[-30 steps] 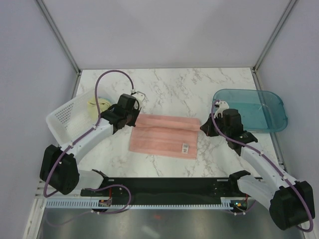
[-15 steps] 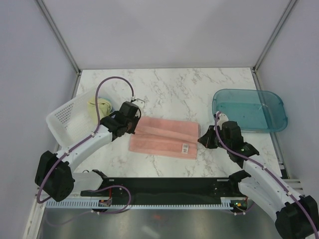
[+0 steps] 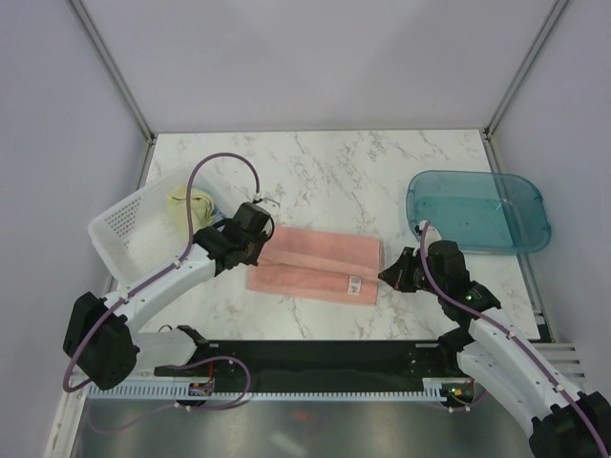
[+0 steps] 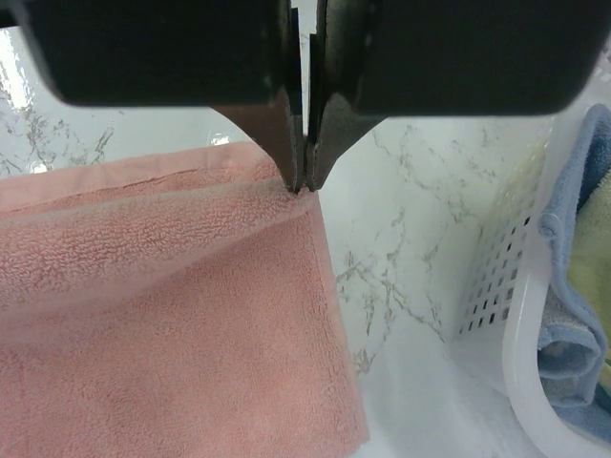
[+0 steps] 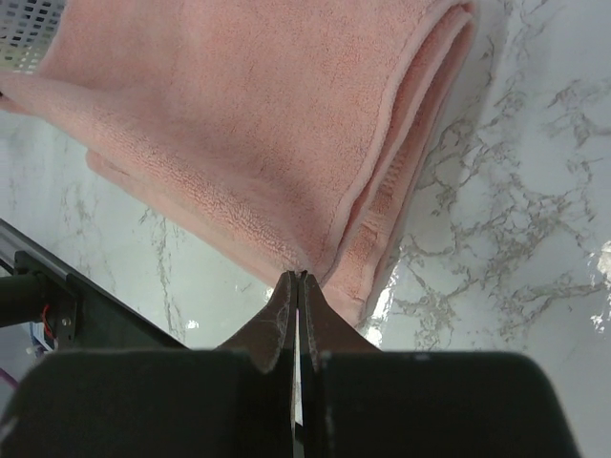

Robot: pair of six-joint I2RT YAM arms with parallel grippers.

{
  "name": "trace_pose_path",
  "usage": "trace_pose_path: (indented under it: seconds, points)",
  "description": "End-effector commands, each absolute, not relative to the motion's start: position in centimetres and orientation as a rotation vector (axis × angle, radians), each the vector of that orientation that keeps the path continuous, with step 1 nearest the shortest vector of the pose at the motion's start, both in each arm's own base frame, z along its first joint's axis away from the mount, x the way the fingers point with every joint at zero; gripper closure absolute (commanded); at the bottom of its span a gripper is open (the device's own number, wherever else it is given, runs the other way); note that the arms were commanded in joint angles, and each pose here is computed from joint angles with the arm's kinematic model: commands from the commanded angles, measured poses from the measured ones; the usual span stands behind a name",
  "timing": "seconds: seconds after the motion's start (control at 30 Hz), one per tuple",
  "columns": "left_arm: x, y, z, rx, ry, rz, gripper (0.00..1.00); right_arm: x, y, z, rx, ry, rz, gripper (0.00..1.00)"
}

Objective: Fold and stack the towels
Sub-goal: Fold the towel

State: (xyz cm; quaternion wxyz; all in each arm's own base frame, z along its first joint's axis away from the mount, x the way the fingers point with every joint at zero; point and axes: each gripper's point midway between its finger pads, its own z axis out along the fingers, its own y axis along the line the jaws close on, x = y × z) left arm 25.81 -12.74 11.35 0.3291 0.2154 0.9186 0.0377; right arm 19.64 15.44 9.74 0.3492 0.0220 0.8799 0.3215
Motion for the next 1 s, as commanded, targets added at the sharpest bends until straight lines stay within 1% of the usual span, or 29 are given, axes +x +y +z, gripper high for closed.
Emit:
trace_pose_path:
  seconds: [0.0,0.23,0.37,0.47,0.5,0.57,0.6,0.63,0.67,0.7,0.73,0.83,0.9,0.97]
  points:
    - [25.7,-12.1,11.6,0.529,2.439,0.155,0.98,19.0,15.6,9.2,0.119,2.316,0.861,1.00]
    - [25.0,-13.1,10.1,0.643,2.499,0.150,0.98,18.3,15.2,9.0,0.242,2.323,0.880,1.00]
    - [24.5,-12.9,9.7,0.661,2.514,0.192,0.98,17.2,15.5,8.4,0.268,2.340,0.930,0.99]
    - [23.8,-12.7,9.3,0.664,2.535,0.236,0.98,16.3,15.7,7.5,0.278,2.374,0.963,0.97]
    - [23.8,-12.6,9.2,0.664,2.536,0.252,0.97,16.1,15.7,7.3,0.285,2.387,0.969,0.94]
    - [23.7,-12.5,9.1,0.668,2.536,0.281,0.74,15.6,16.0,7.0,0.276,2.401,0.994,0.86]
    - [23.8,-12.5,9.2,0.665,2.535,0.288,0.65,15.4,16.0,6.9,0.274,2.412,0.996,0.77]
    - [24.1,-12.3,9.6,0.647,2.525,0.315,0.60,15.4,15.8,6.9,0.280,2.412,0.983,0.74]
    - [24.0,-11.9,9.6,0.646,2.531,0.341,0.58,15.6,15.8,7.4,0.279,2.404,0.977,0.71]
    - [24.0,-11.7,9.9,0.636,2.531,0.362,0.56,15.5,15.5,7.4,0.284,2.415,0.959,0.67]
    - [24.5,-11.3,10.5,0.596,2.512,0.401,0.51,15.7,15.3,7.7,0.295,2.408,0.937,0.64]
    - [24.9,-9.8,12.3,0.514,2.481,0.522,0.46,16.5,14.8,9.5,0.310,2.379,0.894,0.58]
    - [25.6,-10.6,12.8,0.471,2.457,0.475,0.43,17.9,14.3,10.7,0.347,2.342,0.834,0.56]
    - [26.1,-13.3,12.6,0.460,2.478,0.301,0.44,19.0,14.1,11.6,0.361,2.319,0.806,0.56]
